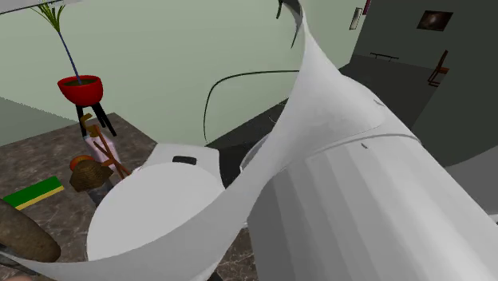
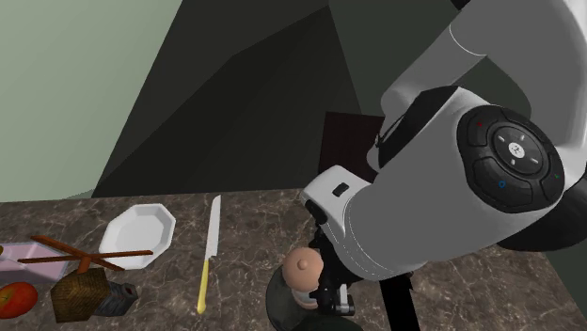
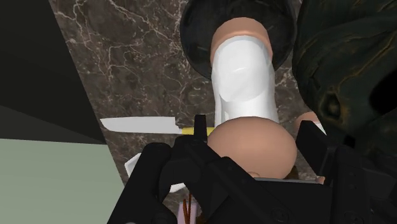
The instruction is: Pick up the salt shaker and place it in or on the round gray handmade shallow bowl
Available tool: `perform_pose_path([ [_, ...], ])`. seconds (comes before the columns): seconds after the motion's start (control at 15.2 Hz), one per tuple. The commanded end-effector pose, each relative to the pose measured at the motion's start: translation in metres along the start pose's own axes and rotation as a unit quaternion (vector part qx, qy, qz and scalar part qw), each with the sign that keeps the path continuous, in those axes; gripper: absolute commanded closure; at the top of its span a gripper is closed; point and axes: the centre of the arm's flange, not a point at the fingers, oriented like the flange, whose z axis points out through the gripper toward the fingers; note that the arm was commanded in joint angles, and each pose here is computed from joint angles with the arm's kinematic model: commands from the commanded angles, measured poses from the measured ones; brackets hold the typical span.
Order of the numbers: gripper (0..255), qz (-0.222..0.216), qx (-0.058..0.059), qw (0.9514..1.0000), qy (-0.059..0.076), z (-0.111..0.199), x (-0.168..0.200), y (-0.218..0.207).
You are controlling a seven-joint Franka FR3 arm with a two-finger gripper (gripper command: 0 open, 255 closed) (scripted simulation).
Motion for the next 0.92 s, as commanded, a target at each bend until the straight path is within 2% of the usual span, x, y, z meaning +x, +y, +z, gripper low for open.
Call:
perform_pose_path([
  [0.0, 255, 0.000, 0.000, 1.0000, 0.000, 0.011, -0.003, -0.001],
  [0.46, 255, 0.000, 0.000, 1.0000, 0.000, 0.044, -0.012, -0.003],
  [0.86, 255, 0.000, 0.000, 1.0000, 0.000, 0.044, -0.012, -0.003],
])
